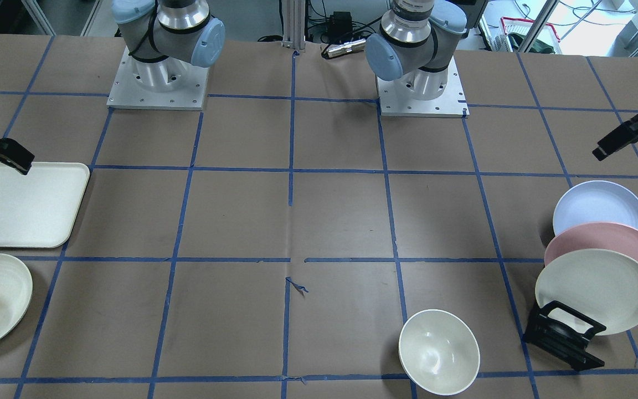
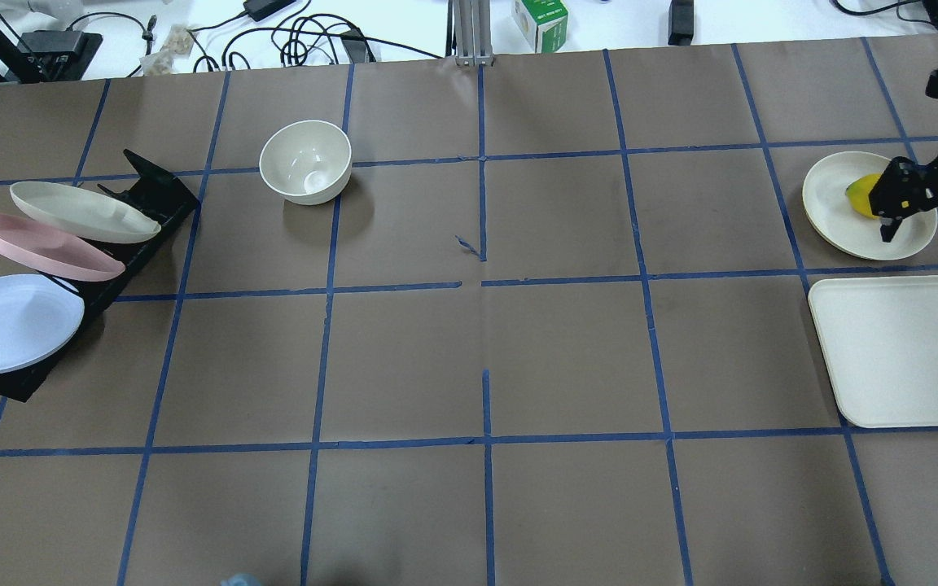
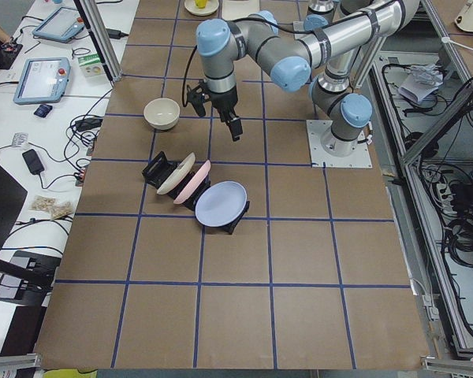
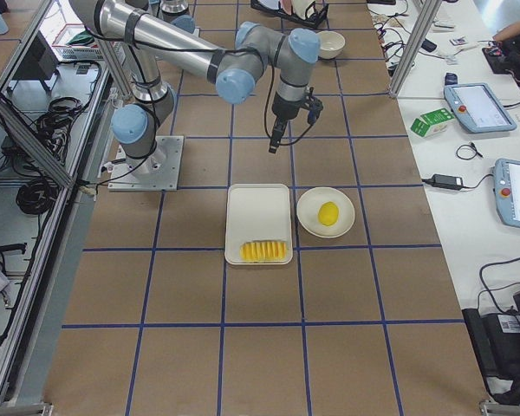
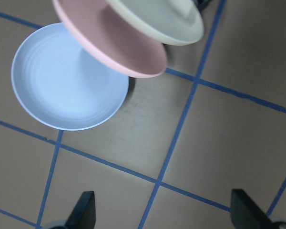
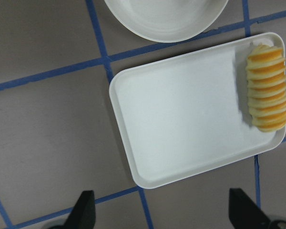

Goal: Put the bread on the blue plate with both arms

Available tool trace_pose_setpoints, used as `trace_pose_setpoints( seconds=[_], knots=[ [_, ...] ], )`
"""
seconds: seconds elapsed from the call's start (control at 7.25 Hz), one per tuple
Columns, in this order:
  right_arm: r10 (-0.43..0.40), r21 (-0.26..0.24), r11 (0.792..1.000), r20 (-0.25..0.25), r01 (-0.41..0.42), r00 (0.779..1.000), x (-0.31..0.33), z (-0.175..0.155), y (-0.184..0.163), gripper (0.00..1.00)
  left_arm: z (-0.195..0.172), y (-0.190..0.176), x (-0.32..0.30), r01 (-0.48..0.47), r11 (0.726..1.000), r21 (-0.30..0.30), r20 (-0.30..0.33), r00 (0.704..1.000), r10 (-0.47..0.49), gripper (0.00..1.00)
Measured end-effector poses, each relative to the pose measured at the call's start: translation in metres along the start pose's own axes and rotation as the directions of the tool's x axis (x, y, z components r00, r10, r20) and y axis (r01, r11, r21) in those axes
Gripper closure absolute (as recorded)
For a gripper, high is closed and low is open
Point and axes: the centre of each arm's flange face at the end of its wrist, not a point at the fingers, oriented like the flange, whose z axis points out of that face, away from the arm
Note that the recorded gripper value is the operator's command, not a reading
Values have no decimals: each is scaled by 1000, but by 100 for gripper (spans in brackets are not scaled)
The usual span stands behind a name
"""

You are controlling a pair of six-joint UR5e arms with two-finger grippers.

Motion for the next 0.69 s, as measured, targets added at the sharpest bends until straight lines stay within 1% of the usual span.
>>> trace_pose_setpoints(
  seconds=[0.14,0.28,0.41,0.55,0.69],
  knots=[
    [-57,-2,998,9,57,998,36,24,-13,0,24,-19,-48,88,996,-8,-7,996,-88,0],
    [-110,10,994,11,109,994,72,49,-26,0,52,-35,-84,151,988,-21,-10,988,-151,0],
    [-146,17,989,12,146,989,109,79,-38,0,80,-48,-113,198,980,-28,-11,980,-198,0],
    [-166,17,986,17,166,986,139,110,-47,0,108,-62,-130,229,973,-27,-13,973,-229,0],
    [-179,15,984,21,179,984,158,135,-54,0,136,-74,-136,247,969,-27,-18,969,-247,0]
  ],
)
